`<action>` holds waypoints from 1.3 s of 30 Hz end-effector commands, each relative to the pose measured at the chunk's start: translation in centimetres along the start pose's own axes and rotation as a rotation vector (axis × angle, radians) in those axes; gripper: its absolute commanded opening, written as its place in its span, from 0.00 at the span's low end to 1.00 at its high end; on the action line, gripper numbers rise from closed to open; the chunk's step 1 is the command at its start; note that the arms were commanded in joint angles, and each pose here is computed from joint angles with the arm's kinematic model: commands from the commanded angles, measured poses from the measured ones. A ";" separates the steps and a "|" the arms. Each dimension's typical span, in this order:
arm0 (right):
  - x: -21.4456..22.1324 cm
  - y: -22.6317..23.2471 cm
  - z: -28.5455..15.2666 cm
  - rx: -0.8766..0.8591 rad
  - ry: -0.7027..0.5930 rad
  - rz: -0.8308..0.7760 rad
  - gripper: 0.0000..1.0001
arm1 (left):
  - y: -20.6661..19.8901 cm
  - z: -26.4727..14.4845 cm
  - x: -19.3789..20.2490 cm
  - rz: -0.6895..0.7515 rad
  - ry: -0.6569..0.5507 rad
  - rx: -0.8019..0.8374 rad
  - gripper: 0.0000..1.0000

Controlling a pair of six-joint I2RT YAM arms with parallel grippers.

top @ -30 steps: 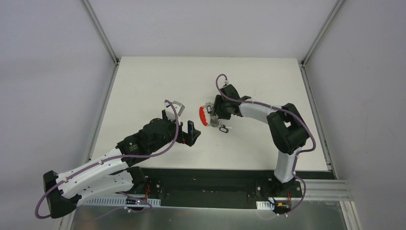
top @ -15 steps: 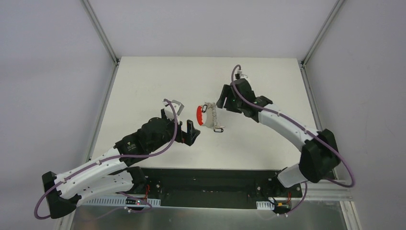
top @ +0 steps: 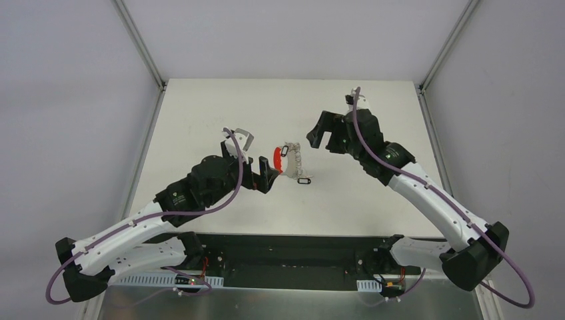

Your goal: Put the keys on the keyring

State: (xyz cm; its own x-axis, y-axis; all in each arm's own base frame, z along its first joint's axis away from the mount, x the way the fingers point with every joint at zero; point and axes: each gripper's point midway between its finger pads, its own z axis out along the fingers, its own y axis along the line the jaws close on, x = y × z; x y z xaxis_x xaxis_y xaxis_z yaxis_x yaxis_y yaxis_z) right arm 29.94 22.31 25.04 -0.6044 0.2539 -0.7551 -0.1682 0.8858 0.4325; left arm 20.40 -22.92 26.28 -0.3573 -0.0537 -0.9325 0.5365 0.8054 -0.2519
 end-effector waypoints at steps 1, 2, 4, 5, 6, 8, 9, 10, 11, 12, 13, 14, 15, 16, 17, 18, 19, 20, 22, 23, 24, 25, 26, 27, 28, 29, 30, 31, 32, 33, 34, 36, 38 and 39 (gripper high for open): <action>-3.6 2.5 -3.5 -0.084 -0.105 -0.024 0.99 | 0.5 -0.6 -3.4 0.027 -0.077 -0.056 1.00; -4.0 2.5 -3.8 -0.074 -0.123 -0.022 0.99 | 0.6 -0.7 -4.1 0.028 -0.092 -0.065 1.00; -4.7 2.6 -4.7 -0.067 -0.165 -0.024 0.99 | 0.8 -0.9 -4.9 0.037 -0.109 -0.084 1.00; -4.9 2.8 -5.0 -0.070 -0.183 -0.031 0.99 | 0.9 -1.0 -5.3 0.043 -0.114 -0.092 1.00; -5.3 2.8 -5.4 -0.066 -0.204 -0.038 0.99 | 1.0 -1.0 -5.7 0.051 -0.118 -0.099 1.00; -5.6 3.0 -6.0 -0.058 -0.235 -0.054 0.99 | 1.1 -1.0 -6.5 0.071 -0.118 -0.122 1.00; -5.7 3.0 -6.2 -0.048 -0.248 -0.063 0.99 | 1.3 -1.0 -6.8 0.082 -0.113 -0.137 1.00; -5.7 3.0 -6.4 -0.033 -0.260 -0.070 0.99 | 1.4 -1.0 -7.1 0.090 -0.111 -0.147 1.00; -5.6 3.0 -6.5 -0.023 -0.266 -0.079 0.99 | 1.3 -1.0 -7.3 0.102 -0.110 -0.150 1.00; -5.5 3.1 -6.6 -0.018 -0.269 -0.090 0.99 | 1.3 -1.0 -7.7 0.111 -0.113 -0.150 1.00; -5.3 3.2 -6.8 -0.006 -0.277 -0.101 0.99 | 1.3 -1.1 -8.1 0.117 -0.117 -0.154 1.00; -5.0 3.1 -6.8 0.004 -0.278 -0.112 0.99 | 1.4 -1.2 -8.3 0.123 -0.119 -0.164 1.00; -4.7 3.1 -6.7 0.012 -0.276 -0.126 0.99 | 1.5 -1.3 -8.6 0.129 -0.123 -0.169 1.00; -4.6 3.0 -6.7 0.024 -0.275 -0.134 0.99 | 1.6 -1.4 -8.8 0.136 -0.126 -0.175 1.00; -4.4 2.8 -6.6 0.038 -0.274 -0.142 0.99 | 1.9 -1.5 -9.0 0.144 -0.134 -0.191 1.00; -4.3 2.7 -6.6 0.051 -0.275 -0.150 0.99 | 2.4 -1.5 -9.2 0.156 -0.137 -0.220 1.00; -4.3 2.4 -6.5 0.068 -0.279 -0.153 0.99 | 3.0 -1.4 -9.3 0.168 -0.139 -0.263 1.00; -4.3 2.3 -6.5 0.079 -0.280 -0.159 0.99 | 3.7 -1.4 -9.4 0.179 -0.139 -0.304 1.00; -4.0 2.3 -6.3 0.084 -0.265 -0.179 0.99 | 4.2 -1.2 -9.3 0.190 -0.132 -0.343 1.00; -3.9 2.3 -6.2 0.087 -0.259 -0.185 0.99 | 4.3 -1.2 -9.3 0.189 -0.132 -0.350 1.00; -3.8 2.2 -6.2 0.091 -0.257 -0.185 0.99 | 4.5 -1.2 -9.2 0.193 -0.130 -0.358 1.00; -3.8 2.1 -6.0 0.099 -0.257 -0.181 0.99 | 4.7 -1.2 -9.1 0.195 -0.130 -0.368 1.00; -3.8 1.9 -5.9 0.111 -0.261 -0.169 0.99 | 4.9 -1.3 -9.0 0.197 -0.130 -0.378 1.00; -3.7 1.7 -5.9 0.121 -0.262 -0.152 0.99 | 5.0 -1.3 -9.0 0.203 -0.130 -0.385 1.00; -3.6 1.6 -5.8 0.123 -0.260 -0.146 0.99 | 5.1 -1.3 -8.9 0.207 -0.129 -0.389 1.00; -3.4 1.8 -5.7 0.112 -0.254 -0.153 0.99 | 5.2 -1.2 -8.9 0.210 -0.129 -0.393 1.00; -3.2 1.9 -5.6 0.104 -0.250 -0.160 0.99 | 5.1 -1.1 -8.9 0.213 -0.128 -0.393 1.00; -3.1 1.9 -5.4 0.100 -0.248 -0.164 0.99 | 5.1 -1.1 -8.9 0.218 -0.127 -0.391 1.00; -3.0 1.8 -5.2 0.107 -0.248 -0.171 0.99 | 5.1 -1.1 -9.0 0.220 -0.129 -0.393 1.00; -3.1 1.6 -5.0 0.124 -0.252 -0.175 0.99 | 5.2 -1.1 -9.0 0.221 -0.128 -0.394 1.00; -3.2 1.3 -4.8 0.150 -0.261 -0.179 0.99 | 5.2 -1.1 -8.9 0.220 -0.130 -0.397 1.00; -3.7 0.5 -4.5 0.211 -0.279 -0.187 0.99 | 5.4 -1.2 -8.9 0.214 -0.139 -0.405 1.00; -4.0 0.2 -4.4 0.248 -0.291 -0.187 0.99 | 5.4 -1.1 -8.8 0.214 -0.150 -0.403 1.00; -4.1 0.2 -4.3 0.254 -0.293 -0.185 0.99 | 5.5 -1.1 -8.8 0.212 -0.155 -0.403 1.00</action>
State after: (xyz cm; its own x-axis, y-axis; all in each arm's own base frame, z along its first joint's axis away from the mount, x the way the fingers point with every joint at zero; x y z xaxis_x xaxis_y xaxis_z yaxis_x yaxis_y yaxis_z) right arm 27.99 20.60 29.06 -0.3815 0.1371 -0.9142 -0.1106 0.9751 0.1924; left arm 25.45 -17.93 32.60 -0.1800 0.0903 -0.9795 0.2624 0.9641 0.0407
